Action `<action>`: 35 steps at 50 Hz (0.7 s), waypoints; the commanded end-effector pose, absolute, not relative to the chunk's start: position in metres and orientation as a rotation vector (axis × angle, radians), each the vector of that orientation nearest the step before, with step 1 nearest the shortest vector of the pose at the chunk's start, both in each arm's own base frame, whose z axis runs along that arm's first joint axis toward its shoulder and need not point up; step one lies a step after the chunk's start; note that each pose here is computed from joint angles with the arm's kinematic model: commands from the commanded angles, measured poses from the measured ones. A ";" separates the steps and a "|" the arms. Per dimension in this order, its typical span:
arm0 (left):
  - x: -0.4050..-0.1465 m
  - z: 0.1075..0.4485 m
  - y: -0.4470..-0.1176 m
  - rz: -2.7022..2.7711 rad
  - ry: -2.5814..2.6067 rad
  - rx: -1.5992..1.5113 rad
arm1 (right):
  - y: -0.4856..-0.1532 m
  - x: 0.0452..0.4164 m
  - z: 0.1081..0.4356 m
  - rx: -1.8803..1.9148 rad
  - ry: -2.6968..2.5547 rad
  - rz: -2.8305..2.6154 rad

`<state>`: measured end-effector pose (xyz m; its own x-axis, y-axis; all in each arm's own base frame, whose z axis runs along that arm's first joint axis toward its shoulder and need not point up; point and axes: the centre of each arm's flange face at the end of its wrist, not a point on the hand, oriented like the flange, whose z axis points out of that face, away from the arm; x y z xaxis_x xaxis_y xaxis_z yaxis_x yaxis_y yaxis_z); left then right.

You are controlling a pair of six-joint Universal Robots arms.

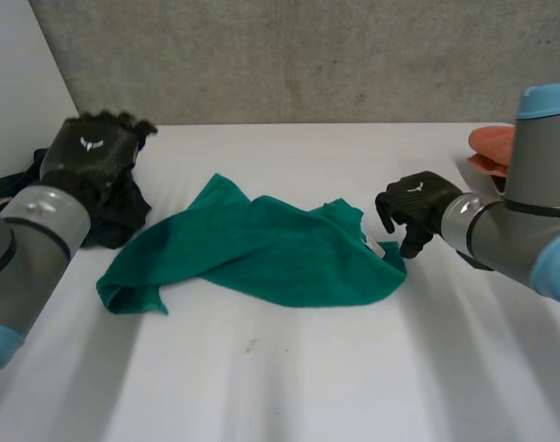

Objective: Fold the laundry.

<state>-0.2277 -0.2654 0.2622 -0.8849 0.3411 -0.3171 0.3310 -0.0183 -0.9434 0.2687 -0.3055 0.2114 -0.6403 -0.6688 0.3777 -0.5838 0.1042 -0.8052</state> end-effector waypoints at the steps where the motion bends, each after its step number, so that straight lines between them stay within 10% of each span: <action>1: -0.204 0.227 -0.243 1.718 -2.486 -0.627 | -0.291 0.257 0.212 -1.337 2.213 -1.707; 35: -0.180 0.137 -0.313 1.649 -2.558 -0.571 | -0.287 0.260 0.125 -1.120 2.173 -1.603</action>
<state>-0.1767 -0.3065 0.1435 -0.9414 0.3182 -0.1120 0.2360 0.3839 -0.8927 0.2566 -0.2878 0.1276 -0.6854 -0.6789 0.2634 -0.4639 0.1282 -0.8766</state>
